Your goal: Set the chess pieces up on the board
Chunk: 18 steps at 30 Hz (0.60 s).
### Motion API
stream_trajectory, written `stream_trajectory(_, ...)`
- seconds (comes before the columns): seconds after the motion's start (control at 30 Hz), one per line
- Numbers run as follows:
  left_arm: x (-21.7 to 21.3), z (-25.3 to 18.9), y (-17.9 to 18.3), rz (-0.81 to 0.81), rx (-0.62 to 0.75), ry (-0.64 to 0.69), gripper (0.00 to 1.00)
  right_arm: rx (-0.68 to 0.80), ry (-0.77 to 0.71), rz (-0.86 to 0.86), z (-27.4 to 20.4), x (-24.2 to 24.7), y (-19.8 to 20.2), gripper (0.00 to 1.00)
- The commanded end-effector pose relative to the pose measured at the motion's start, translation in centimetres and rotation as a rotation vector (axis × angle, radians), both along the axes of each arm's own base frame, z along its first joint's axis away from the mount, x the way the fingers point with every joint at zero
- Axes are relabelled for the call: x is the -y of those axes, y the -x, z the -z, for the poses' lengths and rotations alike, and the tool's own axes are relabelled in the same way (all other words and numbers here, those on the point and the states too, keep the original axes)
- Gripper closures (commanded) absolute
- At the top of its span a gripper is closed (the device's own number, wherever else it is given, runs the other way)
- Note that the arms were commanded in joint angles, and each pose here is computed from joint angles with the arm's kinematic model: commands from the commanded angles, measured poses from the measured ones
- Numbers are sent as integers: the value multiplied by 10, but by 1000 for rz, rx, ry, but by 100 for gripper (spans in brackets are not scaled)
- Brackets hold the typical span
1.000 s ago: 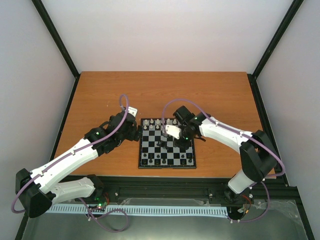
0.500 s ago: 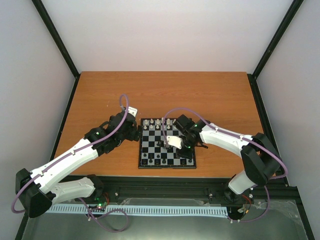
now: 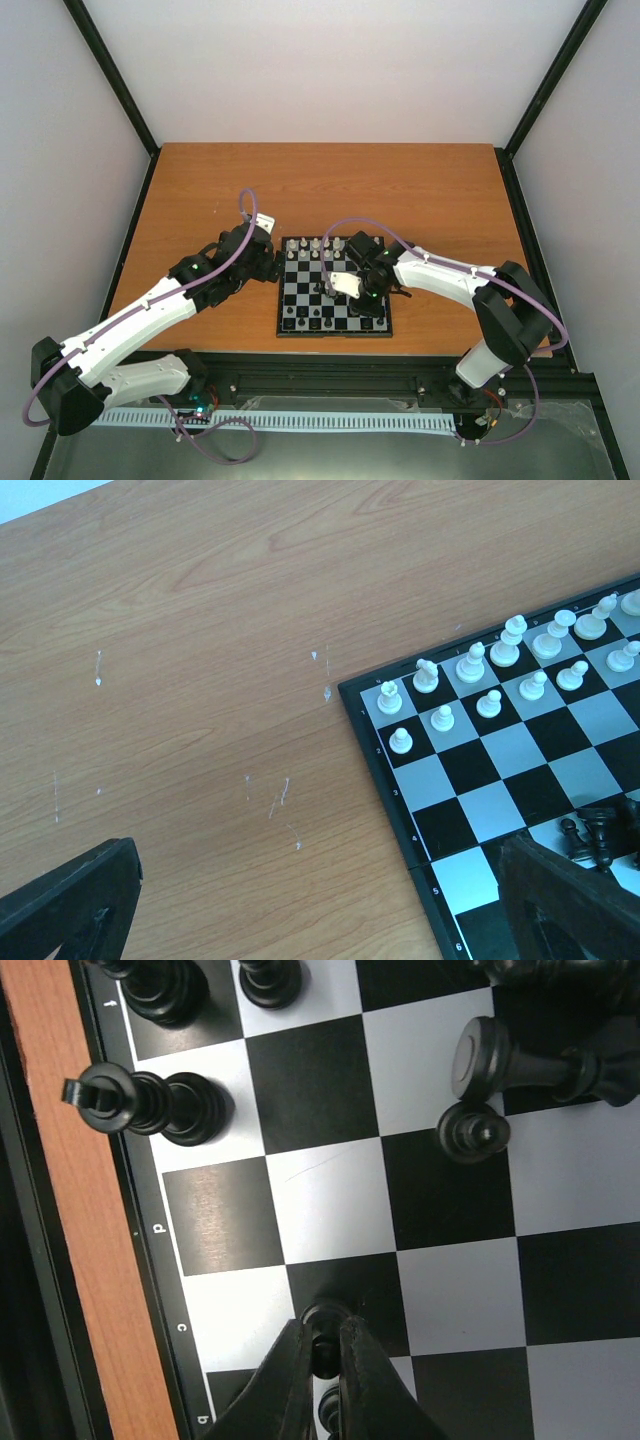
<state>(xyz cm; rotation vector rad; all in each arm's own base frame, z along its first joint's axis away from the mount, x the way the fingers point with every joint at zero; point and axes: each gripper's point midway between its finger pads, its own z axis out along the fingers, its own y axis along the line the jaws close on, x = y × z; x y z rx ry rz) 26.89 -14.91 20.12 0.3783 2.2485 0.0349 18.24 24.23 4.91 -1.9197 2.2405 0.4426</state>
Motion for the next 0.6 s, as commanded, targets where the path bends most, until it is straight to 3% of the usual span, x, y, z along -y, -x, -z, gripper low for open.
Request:
stream_trajectory(0.0, 1, -15, -3, 7, 21, 13, 0, 25, 11, 5, 4, -2, -4, 95)
stream_trajectory(0.27, 1, -13, -3, 9, 17, 9, 0, 29, -16, 12, -5, -6, -4, 76)
stream_trajectory(0.4, 4, -9, -4, 18, 2, 9, 0, 69, -85, 41, -35, -5, -13, 67)
stream_trajectory(0.57, 27, 0, 3, 139, -65, 43, 3, 144, -238, 177, -80, 17, -36, 63)
